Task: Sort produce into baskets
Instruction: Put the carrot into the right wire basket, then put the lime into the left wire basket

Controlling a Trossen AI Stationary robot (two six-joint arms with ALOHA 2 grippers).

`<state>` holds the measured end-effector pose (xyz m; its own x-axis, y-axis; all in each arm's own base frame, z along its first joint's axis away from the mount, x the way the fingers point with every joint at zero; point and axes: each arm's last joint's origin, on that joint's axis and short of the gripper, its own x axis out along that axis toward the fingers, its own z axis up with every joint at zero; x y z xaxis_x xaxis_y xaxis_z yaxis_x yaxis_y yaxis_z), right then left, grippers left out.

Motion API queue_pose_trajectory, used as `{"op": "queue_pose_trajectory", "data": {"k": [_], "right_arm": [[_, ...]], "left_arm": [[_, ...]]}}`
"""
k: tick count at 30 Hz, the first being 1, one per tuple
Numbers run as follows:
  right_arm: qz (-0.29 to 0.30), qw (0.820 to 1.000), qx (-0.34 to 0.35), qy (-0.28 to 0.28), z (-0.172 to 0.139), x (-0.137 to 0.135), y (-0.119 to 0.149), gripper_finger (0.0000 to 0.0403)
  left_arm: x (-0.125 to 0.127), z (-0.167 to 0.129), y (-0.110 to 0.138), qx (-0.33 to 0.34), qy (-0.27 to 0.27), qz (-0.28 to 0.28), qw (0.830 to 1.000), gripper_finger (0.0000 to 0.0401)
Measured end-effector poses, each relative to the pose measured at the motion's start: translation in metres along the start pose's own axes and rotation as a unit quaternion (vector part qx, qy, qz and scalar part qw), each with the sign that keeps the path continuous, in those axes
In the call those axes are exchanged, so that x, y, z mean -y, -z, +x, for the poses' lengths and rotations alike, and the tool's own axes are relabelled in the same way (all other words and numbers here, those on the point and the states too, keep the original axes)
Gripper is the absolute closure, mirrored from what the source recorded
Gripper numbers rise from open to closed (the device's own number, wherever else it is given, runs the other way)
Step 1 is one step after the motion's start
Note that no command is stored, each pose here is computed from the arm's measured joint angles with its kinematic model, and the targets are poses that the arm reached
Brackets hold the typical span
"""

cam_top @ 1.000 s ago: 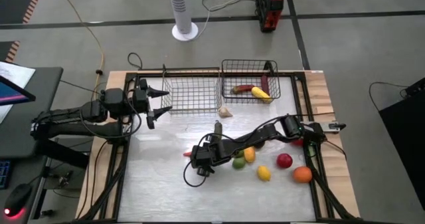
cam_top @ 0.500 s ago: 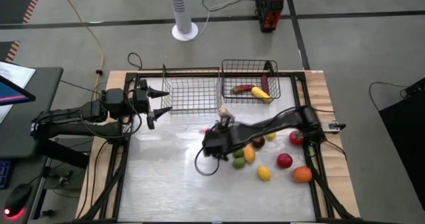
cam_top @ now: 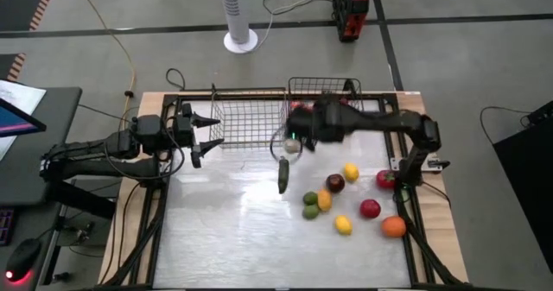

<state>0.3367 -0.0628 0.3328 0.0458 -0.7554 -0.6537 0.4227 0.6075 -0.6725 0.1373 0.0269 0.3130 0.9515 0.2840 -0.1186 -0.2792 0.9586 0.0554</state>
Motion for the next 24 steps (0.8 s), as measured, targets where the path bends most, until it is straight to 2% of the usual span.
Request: {"op": "queue_pose_trajectory", "data": {"k": [3, 6, 12, 17, 20, 24], "right_arm": [[0.014, 0.999, -0.038, 0.010, 0.027, 0.021, -0.002, 0.0190], [0.031, 0.997, -0.073, -0.010, 0.048, 0.038, 0.000, 0.0166], [0.052, 0.992, -0.099, -0.052, 0.063, 0.051, 0.003, 0.0144], [0.033, 0.989, -0.073, -0.126, 0.040, 0.023, -0.001, 0.0143], [-0.004, 0.988, -0.040, -0.150, 0.019, -0.012, 0.001, 0.0143], [-0.052, 0.980, -0.052, -0.184, 0.003, -0.055, 0.020, 0.0143]], "left_arm": [[0.000, 0.000, 0.000, 0.000, 0.000, 0.000, 1.000, 0.0129], [0.000, 0.000, 0.001, -0.003, 0.000, 0.001, 1.000, 0.0129], [0.000, 0.000, 0.001, -0.005, 0.000, 0.001, 1.000, 0.0129], [0.000, 0.000, 0.002, -0.009, 0.000, 0.002, 1.000, 0.0129], [0.000, 0.000, 0.002, -0.011, 0.000, 0.002, 1.000, 0.0129], [0.000, 0.000, 0.004, -0.023, 0.001, -0.005, 1.000, 0.0129]]}}
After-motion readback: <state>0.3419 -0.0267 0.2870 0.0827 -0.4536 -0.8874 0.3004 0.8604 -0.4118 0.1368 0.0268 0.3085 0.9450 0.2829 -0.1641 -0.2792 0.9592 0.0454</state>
